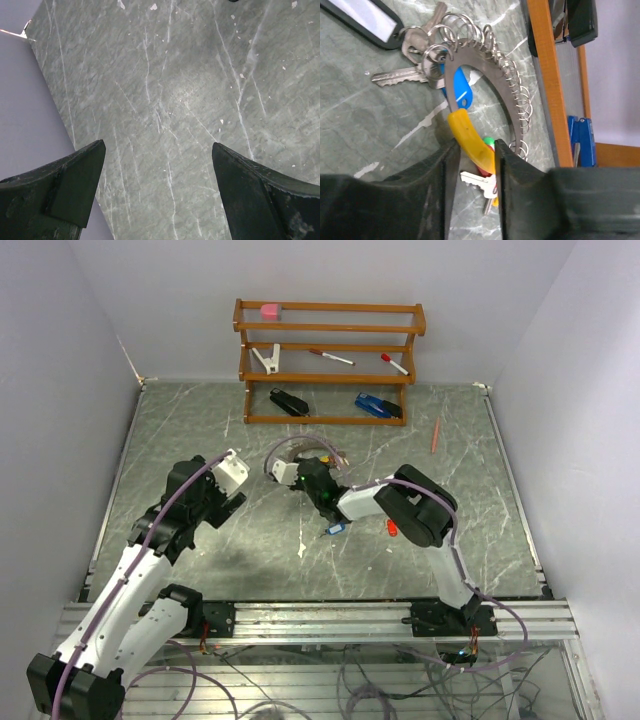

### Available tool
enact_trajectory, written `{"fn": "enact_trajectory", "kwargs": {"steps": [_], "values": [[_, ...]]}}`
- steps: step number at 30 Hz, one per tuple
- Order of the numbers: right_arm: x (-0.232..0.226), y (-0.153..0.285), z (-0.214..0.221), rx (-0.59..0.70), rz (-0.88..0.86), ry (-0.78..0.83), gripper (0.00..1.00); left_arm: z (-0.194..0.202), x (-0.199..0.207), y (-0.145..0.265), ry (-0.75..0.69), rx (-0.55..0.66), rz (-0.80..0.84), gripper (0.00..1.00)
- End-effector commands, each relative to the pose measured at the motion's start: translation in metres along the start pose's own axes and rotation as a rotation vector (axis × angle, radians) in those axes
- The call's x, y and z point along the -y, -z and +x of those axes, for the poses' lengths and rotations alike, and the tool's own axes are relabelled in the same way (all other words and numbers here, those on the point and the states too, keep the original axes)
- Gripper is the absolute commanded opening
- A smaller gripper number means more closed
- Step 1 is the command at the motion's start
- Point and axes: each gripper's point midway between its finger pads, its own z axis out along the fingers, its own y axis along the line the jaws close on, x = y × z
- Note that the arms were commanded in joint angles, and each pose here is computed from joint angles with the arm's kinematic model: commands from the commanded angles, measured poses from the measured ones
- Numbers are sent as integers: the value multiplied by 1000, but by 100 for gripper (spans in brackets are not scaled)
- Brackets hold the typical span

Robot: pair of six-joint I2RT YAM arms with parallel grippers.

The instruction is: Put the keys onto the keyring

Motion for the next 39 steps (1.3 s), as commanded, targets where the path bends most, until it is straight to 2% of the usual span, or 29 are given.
{"fn": "enact_trajectory", "kwargs": {"steps": [1,6,8,16,22,27,33,39], "values": [[-30,-5,29,-52,-46,63,29,-7,-3,-4,22,36,-15,99],[-12,1,23,-39,17,65,11,-6,-3,-6,26,34,-23,99],[0,8,14,-22,37,45,0,-6,-5,-6,28,36,-28,99],[60,52,-29,13,57,-8,0,-24,-11,9,65,74,-20,99],[101,101,-66,4,-81,-149,0,-60,-15,33,138,147,54,99],[110,137,-87,24,-209,-262,0,-81,-9,43,183,180,138,99],[100,165,-107,47,-374,-393,0,-84,-23,44,246,178,65,99],[111,195,-139,199,-439,-511,0,-87,-10,47,277,173,148,99]]}}
